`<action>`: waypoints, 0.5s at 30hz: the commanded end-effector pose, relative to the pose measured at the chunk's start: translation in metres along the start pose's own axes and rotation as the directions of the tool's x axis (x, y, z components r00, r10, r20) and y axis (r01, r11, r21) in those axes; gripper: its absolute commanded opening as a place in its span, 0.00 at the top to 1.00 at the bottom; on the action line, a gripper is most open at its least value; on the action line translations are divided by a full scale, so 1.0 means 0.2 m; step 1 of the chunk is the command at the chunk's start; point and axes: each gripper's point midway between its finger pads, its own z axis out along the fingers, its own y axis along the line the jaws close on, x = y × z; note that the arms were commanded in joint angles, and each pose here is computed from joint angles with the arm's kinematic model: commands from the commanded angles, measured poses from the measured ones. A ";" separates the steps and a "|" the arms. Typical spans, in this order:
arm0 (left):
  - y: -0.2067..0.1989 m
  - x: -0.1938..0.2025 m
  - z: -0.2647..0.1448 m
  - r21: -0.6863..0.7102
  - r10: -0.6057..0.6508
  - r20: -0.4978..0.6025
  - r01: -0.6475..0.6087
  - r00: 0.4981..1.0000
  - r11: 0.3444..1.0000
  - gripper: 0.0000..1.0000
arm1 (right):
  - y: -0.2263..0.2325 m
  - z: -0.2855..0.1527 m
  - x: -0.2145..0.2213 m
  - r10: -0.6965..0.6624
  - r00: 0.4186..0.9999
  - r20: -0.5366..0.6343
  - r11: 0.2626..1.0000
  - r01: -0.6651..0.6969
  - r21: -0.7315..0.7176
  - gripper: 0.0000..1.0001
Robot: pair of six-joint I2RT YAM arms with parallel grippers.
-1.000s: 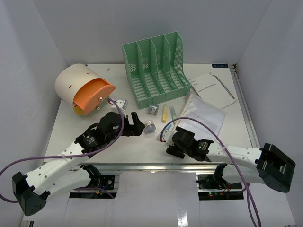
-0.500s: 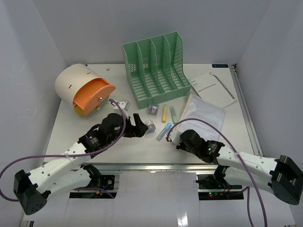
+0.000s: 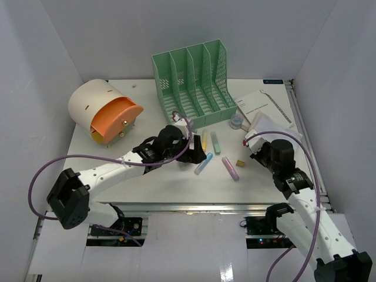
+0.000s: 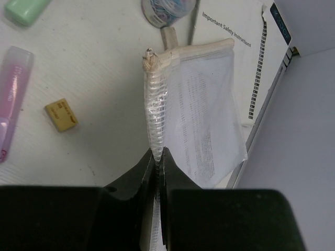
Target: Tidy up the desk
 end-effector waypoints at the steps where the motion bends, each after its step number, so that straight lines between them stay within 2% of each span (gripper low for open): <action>1: -0.16 -0.08 0.14 0.021 -0.058 0.020 0.058 0.998 0.998 0.05 | -0.11 0.00 0.03 0.010 1.000 0.019 1.000 -0.010 0.004 0.92; 3: -0.19 -0.03 0.24 -0.004 -0.086 -0.017 0.086 0.996 0.996 0.06 | -0.10 0.01 0.09 0.024 1.000 -0.005 1.000 -0.024 -0.011 0.92; 4: -0.15 0.00 0.29 -0.051 -0.102 -0.028 0.101 0.994 0.994 0.07 | -0.10 0.02 0.10 0.017 1.000 -0.008 1.000 -0.017 -0.016 0.92; 8: -0.20 0.09 0.49 -0.178 -0.182 -0.098 0.163 0.978 0.971 0.08 | -0.03 0.03 0.19 -0.014 1.000 -0.012 0.998 0.013 -0.065 0.92; 11: -0.24 0.14 0.58 -0.258 -0.205 -0.091 0.175 0.975 0.950 0.08 | 0.00 0.03 0.22 -0.048 0.999 -0.017 0.996 0.046 -0.081 0.92; 12: -0.24 0.17 0.62 -0.284 -0.209 -0.096 0.174 0.973 0.943 0.08 | 0.00 0.03 0.23 -0.059 0.998 -0.017 0.995 0.057 -0.087 0.89; 13: -0.25 0.18 0.64 -0.298 -0.210 -0.094 0.174 0.973 0.939 0.08 | 0.02 0.03 0.24 -0.064 0.998 -0.018 0.993 0.062 -0.098 0.82; 14: -0.26 0.18 0.65 -0.319 -0.221 -0.087 0.183 0.971 0.930 0.08 | 0.03 0.03 0.24 -0.066 0.998 -0.018 0.992 0.064 -0.105 0.66; 15: -0.27 0.18 0.66 -0.337 -0.232 -0.087 0.191 0.969 0.922 0.07 | 0.03 0.03 0.24 -0.065 0.998 -0.015 0.992 0.063 -0.109 0.38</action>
